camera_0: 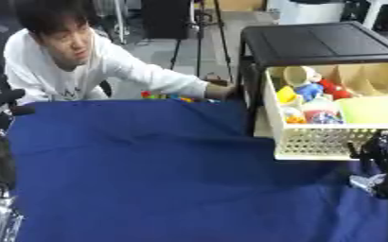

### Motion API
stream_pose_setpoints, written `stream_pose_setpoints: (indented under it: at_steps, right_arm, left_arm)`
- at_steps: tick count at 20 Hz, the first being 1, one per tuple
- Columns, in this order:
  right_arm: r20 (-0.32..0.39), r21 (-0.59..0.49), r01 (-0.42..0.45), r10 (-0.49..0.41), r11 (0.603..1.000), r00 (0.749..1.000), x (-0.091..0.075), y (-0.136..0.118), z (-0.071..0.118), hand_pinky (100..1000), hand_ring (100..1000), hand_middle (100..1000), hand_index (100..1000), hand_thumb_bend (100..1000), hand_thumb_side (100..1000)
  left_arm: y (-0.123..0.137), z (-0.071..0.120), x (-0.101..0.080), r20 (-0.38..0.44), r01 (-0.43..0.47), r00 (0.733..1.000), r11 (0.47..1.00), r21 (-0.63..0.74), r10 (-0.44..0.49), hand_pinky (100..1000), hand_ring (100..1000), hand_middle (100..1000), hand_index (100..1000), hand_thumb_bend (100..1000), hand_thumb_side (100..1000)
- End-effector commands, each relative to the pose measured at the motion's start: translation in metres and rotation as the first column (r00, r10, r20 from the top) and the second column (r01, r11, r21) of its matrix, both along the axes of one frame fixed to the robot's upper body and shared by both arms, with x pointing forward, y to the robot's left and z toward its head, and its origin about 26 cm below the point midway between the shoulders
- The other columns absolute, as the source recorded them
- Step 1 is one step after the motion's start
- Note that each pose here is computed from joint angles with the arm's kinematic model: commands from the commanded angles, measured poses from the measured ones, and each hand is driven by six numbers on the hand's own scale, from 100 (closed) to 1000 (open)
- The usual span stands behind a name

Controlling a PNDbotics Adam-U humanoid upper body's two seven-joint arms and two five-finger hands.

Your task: Pick up objects from table and place into drawer.

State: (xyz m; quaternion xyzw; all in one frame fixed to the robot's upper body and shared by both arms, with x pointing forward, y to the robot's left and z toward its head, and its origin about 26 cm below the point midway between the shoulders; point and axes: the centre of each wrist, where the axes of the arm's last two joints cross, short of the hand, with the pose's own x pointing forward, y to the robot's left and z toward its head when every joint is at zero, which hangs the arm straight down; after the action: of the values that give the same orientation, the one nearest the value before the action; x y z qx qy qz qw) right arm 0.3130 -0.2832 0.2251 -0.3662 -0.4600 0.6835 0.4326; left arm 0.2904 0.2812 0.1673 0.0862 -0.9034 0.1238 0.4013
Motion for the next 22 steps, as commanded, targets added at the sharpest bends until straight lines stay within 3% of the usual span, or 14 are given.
stream_pose_setpoints:
  at_steps: [1, 7, 22]
  right_arm:
    - [0.040, -0.027, 0.024, -0.023, 0.999, 0.999, -0.006, -0.008, 0.015, 143, 548, 612, 750, 361, 856]
    - [0.053, -0.046, 0.065, -0.063, 0.997, 0.997, -0.006, -0.015, 0.014, 151, 553, 618, 752, 353, 861]
    - [0.077, -0.088, 0.172, -0.166, 0.981, 0.983, 0.020, -0.035, 0.005, 175, 573, 646, 757, 326, 879]
  left_arm:
    - [0.002, 0.009, 0.000, 0.029, -0.004, 1.000, 1.000, 0.018, 0.004, 532, 642, 694, 891, 432, 951]
    - [0.001, 0.009, 0.000, 0.029, 0.001, 1.000, 1.000, 0.017, -0.001, 533, 642, 695, 892, 429, 953]
    - [-0.001, 0.009, 0.000, 0.030, 0.013, 0.999, 1.000, 0.014, -0.013, 533, 640, 695, 893, 425, 957]
